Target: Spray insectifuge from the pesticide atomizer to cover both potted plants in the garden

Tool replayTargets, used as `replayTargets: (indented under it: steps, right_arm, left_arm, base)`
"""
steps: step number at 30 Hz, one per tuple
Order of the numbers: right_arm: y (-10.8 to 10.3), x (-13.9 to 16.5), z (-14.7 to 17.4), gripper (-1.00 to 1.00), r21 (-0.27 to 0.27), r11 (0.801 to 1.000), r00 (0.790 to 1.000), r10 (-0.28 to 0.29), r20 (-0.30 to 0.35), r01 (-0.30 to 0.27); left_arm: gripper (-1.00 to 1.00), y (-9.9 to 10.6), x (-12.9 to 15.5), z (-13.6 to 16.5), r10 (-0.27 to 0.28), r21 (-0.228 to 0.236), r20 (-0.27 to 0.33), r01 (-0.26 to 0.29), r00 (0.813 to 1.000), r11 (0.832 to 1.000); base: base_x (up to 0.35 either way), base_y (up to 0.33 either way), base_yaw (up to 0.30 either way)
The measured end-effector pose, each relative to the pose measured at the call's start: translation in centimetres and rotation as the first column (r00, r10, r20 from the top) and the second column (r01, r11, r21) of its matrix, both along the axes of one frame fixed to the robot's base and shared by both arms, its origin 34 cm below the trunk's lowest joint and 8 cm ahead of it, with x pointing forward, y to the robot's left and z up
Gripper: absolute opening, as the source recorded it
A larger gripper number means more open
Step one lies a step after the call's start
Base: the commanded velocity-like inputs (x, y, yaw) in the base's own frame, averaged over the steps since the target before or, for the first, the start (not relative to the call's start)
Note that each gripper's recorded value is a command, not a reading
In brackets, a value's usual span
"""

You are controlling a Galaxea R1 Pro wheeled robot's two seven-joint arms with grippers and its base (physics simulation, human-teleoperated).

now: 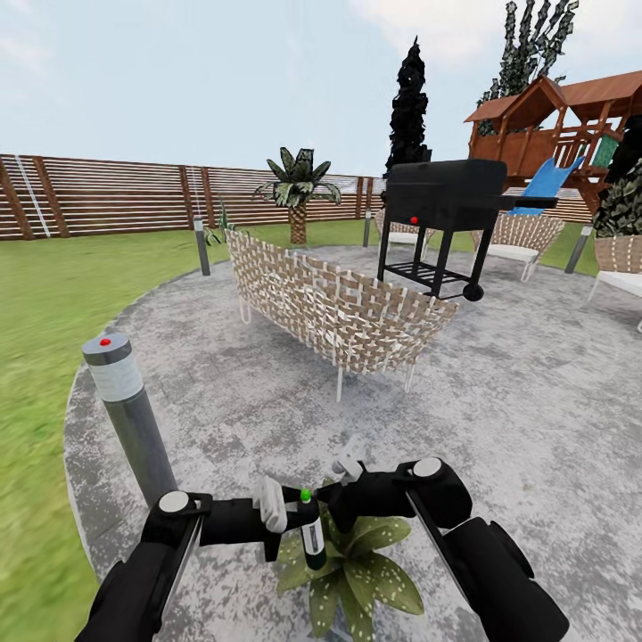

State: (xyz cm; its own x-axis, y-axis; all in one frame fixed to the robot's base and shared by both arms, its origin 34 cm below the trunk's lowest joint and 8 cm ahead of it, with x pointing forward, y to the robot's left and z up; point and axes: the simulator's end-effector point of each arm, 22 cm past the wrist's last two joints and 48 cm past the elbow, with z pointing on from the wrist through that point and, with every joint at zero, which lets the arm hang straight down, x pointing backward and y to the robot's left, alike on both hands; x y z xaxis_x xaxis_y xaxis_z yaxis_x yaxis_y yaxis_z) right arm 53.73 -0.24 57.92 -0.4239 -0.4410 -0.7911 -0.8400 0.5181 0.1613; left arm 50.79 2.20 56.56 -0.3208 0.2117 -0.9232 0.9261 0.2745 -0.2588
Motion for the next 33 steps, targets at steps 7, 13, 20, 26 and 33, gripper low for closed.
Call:
replayTargets:
  steps: [7,13,20,26,33]
  right_arm:
    - [-0.1,0.1,0.0,-1.0,-0.002,1.0,1.0,-0.003,0.001,0.003]
    - [-0.3,0.4,-0.1,-1.0,-0.015,1.0,1.0,-0.007,0.02,0.007]
    - [-0.3,0.4,0.0,-1.0,-0.012,1.0,1.0,-0.006,0.02,0.007]
    - [-0.3,0.1,0.5,-1.0,0.006,1.0,1.0,-0.003,0.009,0.003]
    - [-0.6,0.5,1.1,-1.0,0.014,1.0,1.0,-0.012,0.022,0.012]
  left_arm:
    - [-1.0,0.0,0.1,0.0,0.004,0.003,0.006,-0.004,1.0,1.0]
    - [-1.0,-1.4,-0.5,-0.1,-0.023,0.013,0.008,0.023,1.0,1.0]
    - [-1.0,-1.5,-0.4,-0.2,-0.019,0.018,0.011,0.018,1.0,1.0]
    - [-1.0,-0.6,0.0,-0.6,-0.001,0.029,0.01,0.001,1.0,1.0]
    - [-1.0,0.9,0.9,-0.7,0.044,0.022,0.002,-0.044,0.999,0.999]
  base:
    - [0.0,0.0,0.0]
    - [0.0,0.0,0.0]
    - [0.0,0.0,0.0]
    - [0.0,0.0,0.0]
    - [0.0,0.0,0.0]
